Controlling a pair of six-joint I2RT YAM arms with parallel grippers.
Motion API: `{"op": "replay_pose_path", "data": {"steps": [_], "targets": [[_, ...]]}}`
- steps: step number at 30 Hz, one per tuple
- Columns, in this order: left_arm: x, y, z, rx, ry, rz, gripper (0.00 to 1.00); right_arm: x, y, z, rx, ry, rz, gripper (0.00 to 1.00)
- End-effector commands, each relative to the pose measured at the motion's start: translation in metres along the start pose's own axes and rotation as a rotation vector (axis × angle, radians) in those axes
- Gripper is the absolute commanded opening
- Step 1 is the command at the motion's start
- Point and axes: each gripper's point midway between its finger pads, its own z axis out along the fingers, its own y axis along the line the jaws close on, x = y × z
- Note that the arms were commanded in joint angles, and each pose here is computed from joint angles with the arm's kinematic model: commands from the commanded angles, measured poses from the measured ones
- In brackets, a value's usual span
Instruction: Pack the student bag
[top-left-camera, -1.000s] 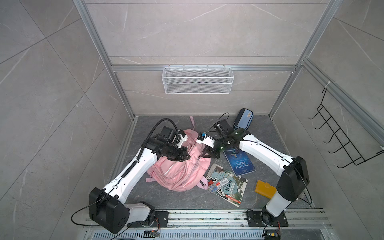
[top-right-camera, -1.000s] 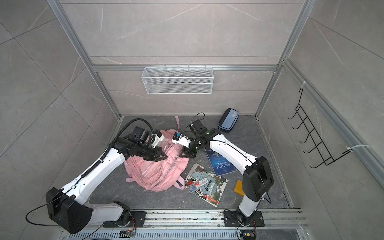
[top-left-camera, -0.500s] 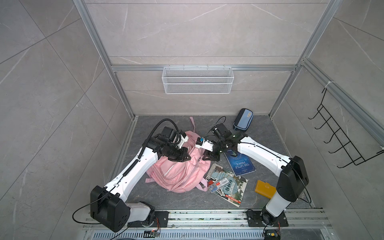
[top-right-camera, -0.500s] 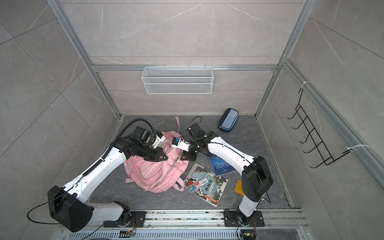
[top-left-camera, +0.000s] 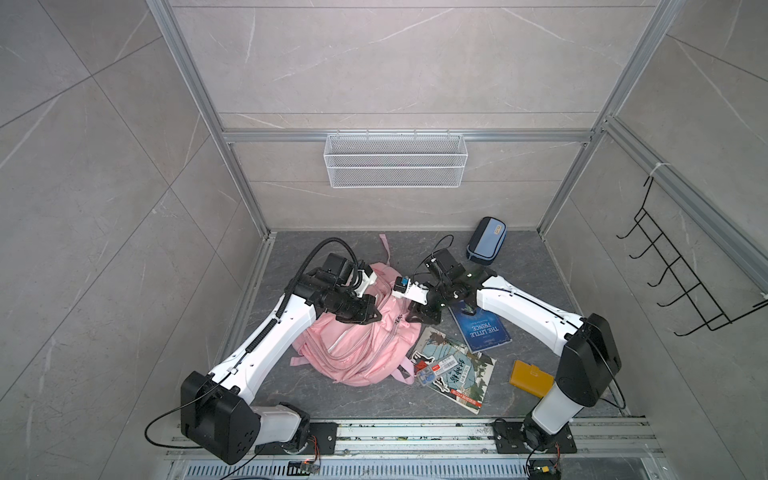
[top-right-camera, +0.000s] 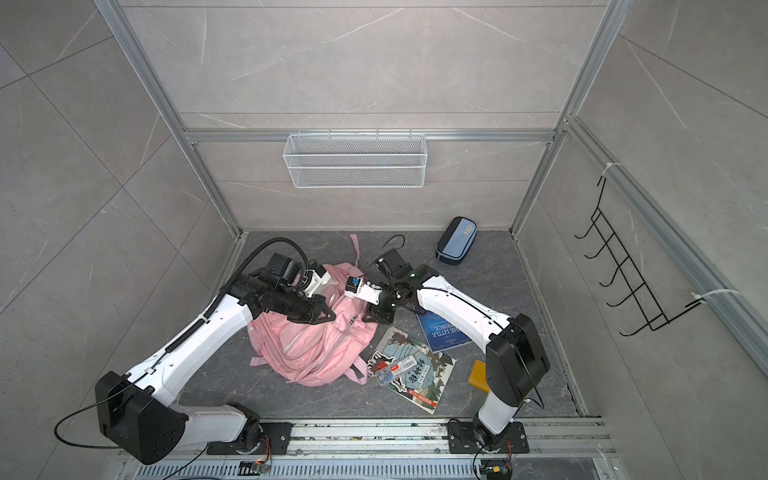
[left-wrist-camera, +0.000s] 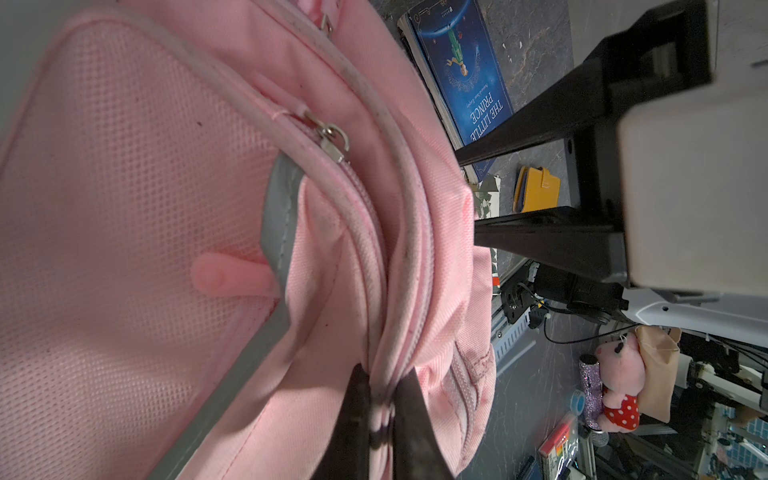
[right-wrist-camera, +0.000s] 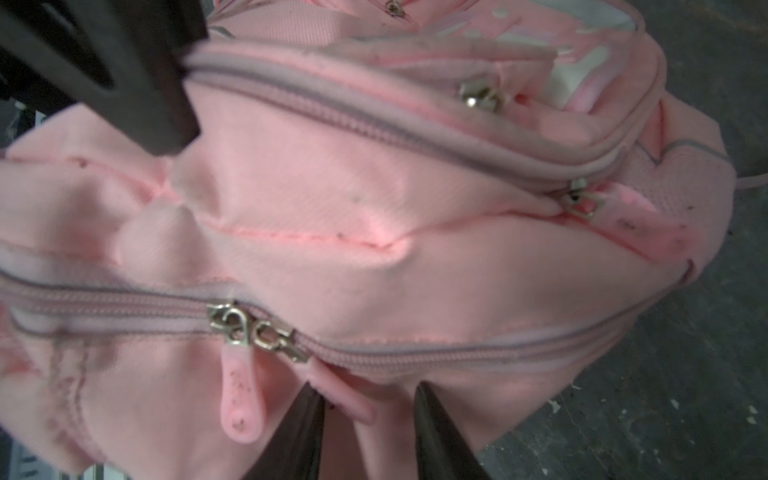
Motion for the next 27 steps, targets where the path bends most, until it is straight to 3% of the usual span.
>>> {"op": "replay_pose_path", "data": {"steps": [1, 7, 12, 17, 20, 24, 27], "targets": [[-0.017, -0.034, -0.023, 0.118, -0.089, 0.07, 0.0, 0.0, 0.011, -0.002, -0.001, -0.002, -0.017, 0.41], [-0.014, -0.033, -0.022, 0.123, -0.088, 0.069, 0.0, -0.009, 0.017, 0.003, -0.02, 0.002, -0.034, 0.4], [-0.013, -0.033, -0.022, 0.124, -0.093, 0.07, 0.0, -0.007, 0.024, 0.009, -0.042, 0.02, -0.035, 0.31], [-0.014, -0.033, -0.022, 0.125, -0.099, 0.068, 0.0, -0.004, 0.026, 0.007, -0.029, 0.024, -0.039, 0.09], [-0.014, -0.032, -0.021, 0.122, -0.094, 0.064, 0.0, -0.005, 0.023, 0.006, -0.007, 0.02, -0.03, 0.02], [-0.012, -0.031, -0.021, 0.119, -0.091, 0.067, 0.0, -0.004, 0.016, 0.004, 0.036, 0.017, -0.007, 0.0], [-0.011, -0.031, -0.021, 0.115, -0.087, 0.07, 0.0, -0.006, -0.006, -0.002, 0.14, -0.011, 0.061, 0.0]]}}
